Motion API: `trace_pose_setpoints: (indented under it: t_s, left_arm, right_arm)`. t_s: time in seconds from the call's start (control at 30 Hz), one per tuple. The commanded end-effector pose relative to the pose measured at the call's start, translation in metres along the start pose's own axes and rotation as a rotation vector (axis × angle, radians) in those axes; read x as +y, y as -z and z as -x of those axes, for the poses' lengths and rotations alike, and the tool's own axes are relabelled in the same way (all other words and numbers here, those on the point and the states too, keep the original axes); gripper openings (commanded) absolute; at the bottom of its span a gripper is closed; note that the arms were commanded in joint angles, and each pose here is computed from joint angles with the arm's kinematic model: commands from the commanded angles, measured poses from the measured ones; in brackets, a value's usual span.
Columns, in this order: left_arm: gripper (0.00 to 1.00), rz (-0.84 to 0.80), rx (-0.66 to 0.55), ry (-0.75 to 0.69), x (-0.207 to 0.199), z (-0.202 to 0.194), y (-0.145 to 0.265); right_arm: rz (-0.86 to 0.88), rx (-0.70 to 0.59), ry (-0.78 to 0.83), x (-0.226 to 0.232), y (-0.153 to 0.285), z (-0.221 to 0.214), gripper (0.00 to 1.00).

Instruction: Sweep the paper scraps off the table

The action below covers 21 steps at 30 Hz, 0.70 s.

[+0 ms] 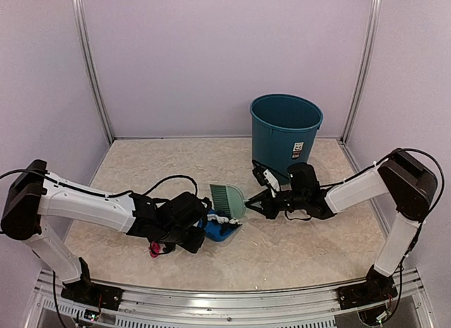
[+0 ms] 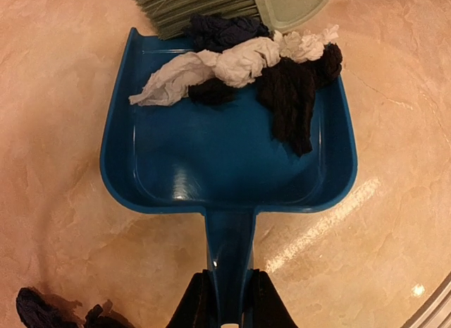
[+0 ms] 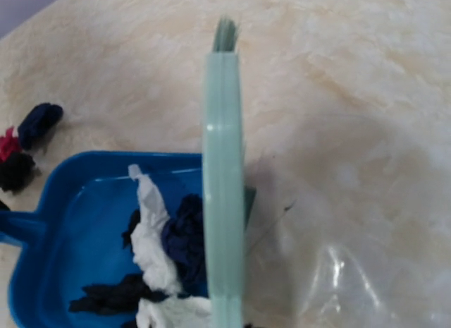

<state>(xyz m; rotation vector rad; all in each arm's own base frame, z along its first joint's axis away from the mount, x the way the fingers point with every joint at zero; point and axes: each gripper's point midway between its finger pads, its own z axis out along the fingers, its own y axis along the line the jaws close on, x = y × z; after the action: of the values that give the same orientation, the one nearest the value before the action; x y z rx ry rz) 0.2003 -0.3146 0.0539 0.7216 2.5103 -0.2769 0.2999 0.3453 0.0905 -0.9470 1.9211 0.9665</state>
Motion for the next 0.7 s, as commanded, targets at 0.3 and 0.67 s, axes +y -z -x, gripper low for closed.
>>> trace_pose_setpoints:
  t_s: [0.3, 0.67]
  left_arm:
    - [0.00, 0.056, -0.179, -0.014, -0.005, 0.008, -0.013]
    - [0.00, 0.034, -0.319, -0.015, -0.013, 0.028, -0.002]
  right_arm:
    - [-0.036, -0.010, -0.157, 0.009, 0.007, -0.003, 0.00]
    - [-0.155, -0.007, -0.226, 0.005, 0.020, 0.009, 0.00]
